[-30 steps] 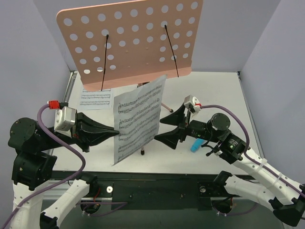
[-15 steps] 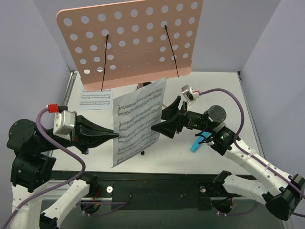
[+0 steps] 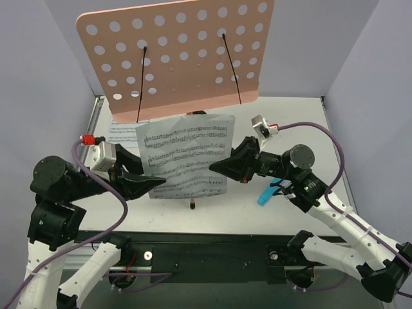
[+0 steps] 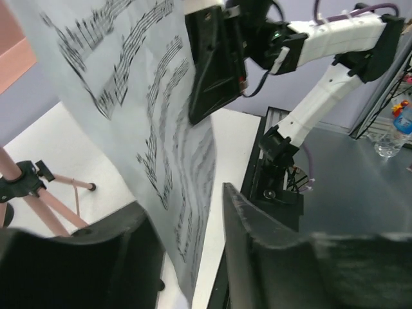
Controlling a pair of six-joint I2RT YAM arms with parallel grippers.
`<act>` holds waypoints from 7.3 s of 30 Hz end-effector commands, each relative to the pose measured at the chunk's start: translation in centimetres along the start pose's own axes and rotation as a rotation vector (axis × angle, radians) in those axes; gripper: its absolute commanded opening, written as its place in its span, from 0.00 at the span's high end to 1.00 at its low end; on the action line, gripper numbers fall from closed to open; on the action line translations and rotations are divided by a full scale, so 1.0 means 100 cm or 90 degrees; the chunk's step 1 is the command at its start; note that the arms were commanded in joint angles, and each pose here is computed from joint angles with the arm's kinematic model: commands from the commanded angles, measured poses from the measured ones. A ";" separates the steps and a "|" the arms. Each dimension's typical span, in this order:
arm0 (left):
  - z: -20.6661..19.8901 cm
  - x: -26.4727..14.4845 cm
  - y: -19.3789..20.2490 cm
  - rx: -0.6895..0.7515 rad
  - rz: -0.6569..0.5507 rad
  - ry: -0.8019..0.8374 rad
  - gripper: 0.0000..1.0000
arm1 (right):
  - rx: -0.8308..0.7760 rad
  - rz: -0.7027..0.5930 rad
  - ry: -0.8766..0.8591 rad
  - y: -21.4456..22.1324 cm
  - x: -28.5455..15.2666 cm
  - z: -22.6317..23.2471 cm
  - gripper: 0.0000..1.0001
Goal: Set up the instrument practice props
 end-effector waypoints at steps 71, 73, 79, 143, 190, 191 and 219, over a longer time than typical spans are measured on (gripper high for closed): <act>0.031 0.033 0.015 -0.115 -0.131 0.028 0.52 | 0.352 -0.449 0.234 -0.073 -0.076 -0.013 1.00; 0.031 0.033 0.014 -0.114 -0.131 0.028 0.52 | 0.357 -0.463 0.250 -0.073 -0.079 -0.018 1.00; 0.031 0.033 0.015 -0.115 -0.132 0.026 0.52 | 0.356 -0.453 0.275 -0.064 -0.079 -0.026 1.00; 0.065 0.090 -0.092 -0.060 -0.343 -0.052 0.49 | -0.470 -0.325 0.083 -0.223 -0.081 0.136 1.00; -0.001 0.086 -0.118 -0.036 -0.385 0.216 0.26 | -0.457 -0.280 0.041 -0.195 -0.085 0.144 1.00; -0.003 0.085 -0.120 -0.036 -0.386 0.223 0.26 | -0.455 -0.279 0.043 -0.195 -0.085 0.142 1.00; -0.011 0.105 -0.135 -0.052 -0.425 0.287 0.67 | -0.407 -0.303 0.048 -0.194 -0.077 0.123 1.00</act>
Point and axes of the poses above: each gripper's point midway between its finger pads, its own x axis out along the fingers, its own z axis along the line the jaws close on, y = z × x, the point moved 2 cm from there along -x, back along the fingers, and after that the axes turned 2 degrees about x, right-handed, at the moved point
